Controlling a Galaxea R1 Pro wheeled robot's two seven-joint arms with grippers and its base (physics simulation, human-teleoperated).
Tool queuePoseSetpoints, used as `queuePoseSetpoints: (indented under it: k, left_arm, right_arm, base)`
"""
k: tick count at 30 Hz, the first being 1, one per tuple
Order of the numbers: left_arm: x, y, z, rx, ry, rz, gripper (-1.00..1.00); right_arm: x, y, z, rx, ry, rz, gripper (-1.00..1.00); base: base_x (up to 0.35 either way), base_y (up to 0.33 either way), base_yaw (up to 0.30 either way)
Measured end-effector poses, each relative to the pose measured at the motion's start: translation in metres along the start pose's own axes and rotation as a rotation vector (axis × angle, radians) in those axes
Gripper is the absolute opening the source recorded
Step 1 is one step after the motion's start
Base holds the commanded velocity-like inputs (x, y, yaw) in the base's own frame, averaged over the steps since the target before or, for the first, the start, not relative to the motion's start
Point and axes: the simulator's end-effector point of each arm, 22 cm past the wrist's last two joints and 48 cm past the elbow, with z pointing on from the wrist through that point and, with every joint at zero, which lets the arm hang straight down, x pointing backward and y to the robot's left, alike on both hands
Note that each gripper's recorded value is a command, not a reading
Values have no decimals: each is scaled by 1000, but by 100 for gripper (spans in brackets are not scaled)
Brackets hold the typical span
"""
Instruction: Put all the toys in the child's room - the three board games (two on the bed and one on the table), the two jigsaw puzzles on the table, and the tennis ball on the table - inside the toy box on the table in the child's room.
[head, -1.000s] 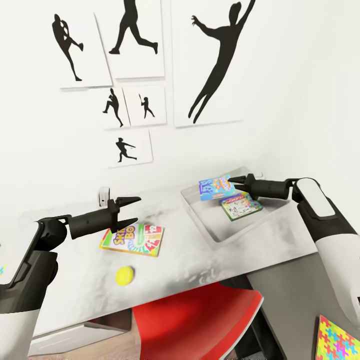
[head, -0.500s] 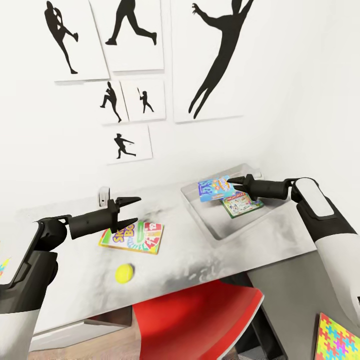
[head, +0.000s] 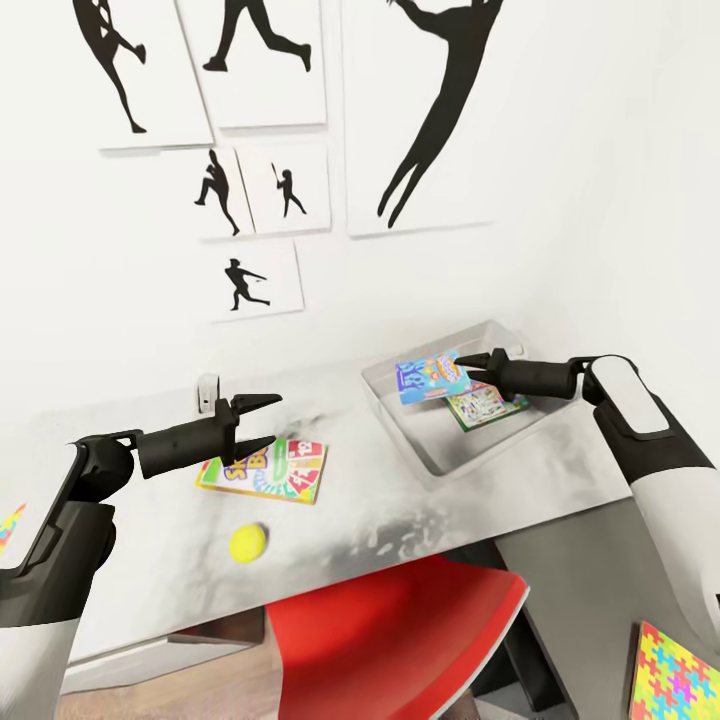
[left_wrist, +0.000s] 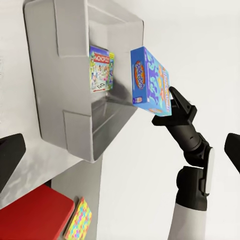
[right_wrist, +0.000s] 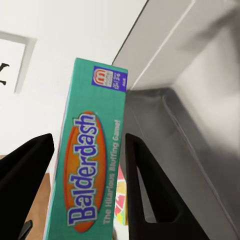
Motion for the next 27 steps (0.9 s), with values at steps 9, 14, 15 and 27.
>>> queuePoseSetpoints:
  k: [9, 14, 15, 27]
  left_arm:
    - [1, -4, 0, 6, 1, 12, 100]
    - [2, -4, 0, 8, 2, 14, 100]
    - [2, -4, 0, 8, 2, 15, 100]
    - [-11, -31, -16, 75, -10, 52, 100]
  right_arm:
    - [1, -1, 0, -1, 0, -3, -100]
    - [1, -1, 0, -4, -1, -2, -100]
    - [1, -1, 0, -5, -1, -1, -100]
    - [-15, 54, 5, -89, -21, -64, -100]
  base:
    - [0, 0, 0]
    - [0, 0, 0]
    - [0, 0, 0]
    - [0, 0, 0]
